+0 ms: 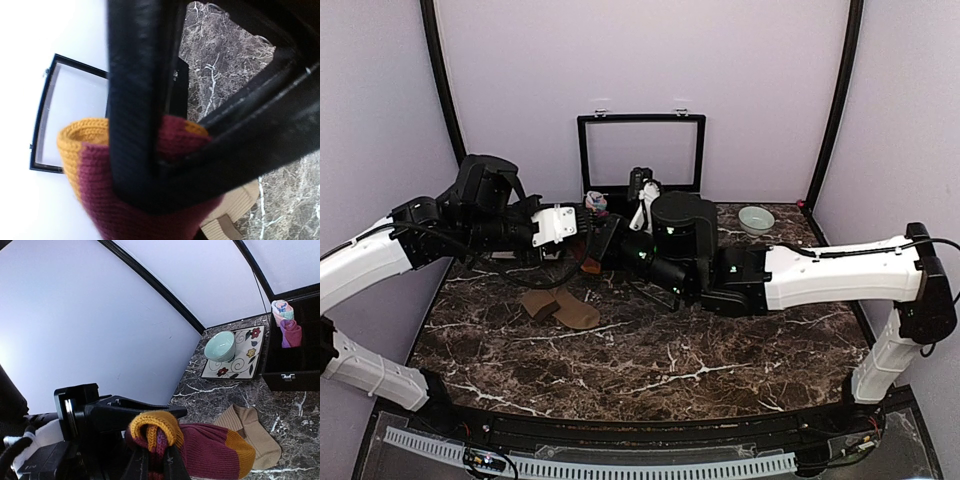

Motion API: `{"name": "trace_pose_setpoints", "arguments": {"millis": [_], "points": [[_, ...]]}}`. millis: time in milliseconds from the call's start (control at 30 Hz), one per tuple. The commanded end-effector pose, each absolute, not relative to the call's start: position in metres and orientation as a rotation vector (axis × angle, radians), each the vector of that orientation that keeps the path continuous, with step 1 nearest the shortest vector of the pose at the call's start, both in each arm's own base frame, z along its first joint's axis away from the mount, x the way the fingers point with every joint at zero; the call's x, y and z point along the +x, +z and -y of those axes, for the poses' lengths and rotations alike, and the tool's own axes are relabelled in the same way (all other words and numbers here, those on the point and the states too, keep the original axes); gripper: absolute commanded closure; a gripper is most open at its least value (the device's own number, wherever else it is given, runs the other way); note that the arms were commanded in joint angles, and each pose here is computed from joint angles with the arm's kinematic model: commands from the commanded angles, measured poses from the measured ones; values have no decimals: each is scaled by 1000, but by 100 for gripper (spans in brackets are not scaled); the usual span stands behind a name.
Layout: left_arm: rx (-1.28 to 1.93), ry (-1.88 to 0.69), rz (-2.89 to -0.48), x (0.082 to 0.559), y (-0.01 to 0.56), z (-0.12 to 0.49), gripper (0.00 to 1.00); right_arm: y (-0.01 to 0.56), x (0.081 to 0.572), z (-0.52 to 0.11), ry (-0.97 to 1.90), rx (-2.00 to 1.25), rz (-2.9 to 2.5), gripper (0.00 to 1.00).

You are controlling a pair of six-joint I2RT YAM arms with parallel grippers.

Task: Roll the socks
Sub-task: Roll the sock.

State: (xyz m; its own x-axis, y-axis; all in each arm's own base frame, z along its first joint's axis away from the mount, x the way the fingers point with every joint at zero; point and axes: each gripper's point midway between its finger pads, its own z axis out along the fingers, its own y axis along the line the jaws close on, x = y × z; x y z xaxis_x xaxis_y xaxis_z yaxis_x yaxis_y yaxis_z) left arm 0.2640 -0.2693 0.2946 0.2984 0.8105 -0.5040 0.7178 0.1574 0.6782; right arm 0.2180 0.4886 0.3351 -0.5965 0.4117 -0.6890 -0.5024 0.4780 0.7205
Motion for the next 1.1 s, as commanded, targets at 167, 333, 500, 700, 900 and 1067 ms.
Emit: {"name": "trace_pose_setpoints", "arguments": {"millis": [167,333,500,700,900,1067], "points": [[1641,-78,-1396,229,312,281,100,360,207,-496,1362,-104,-1755,93],[1666,-500,-1548,196,326,290,100,358,200,-481,1261,-286,-1700,58],[1645,-732,-1653,185,335,296,100,366,192,-456,1134,-437,-1632,42],[1695,-1034,-1682,156,346,304,100,374,161,-450,1160,-682,-1467,29],[1801,-1300,-1661,125,351,303,100,392,120,-452,1323,-976,-1304,34],[1832,-1475,-1659,108,355,301,100,403,112,-456,1331,-1088,-1270,38]]}}
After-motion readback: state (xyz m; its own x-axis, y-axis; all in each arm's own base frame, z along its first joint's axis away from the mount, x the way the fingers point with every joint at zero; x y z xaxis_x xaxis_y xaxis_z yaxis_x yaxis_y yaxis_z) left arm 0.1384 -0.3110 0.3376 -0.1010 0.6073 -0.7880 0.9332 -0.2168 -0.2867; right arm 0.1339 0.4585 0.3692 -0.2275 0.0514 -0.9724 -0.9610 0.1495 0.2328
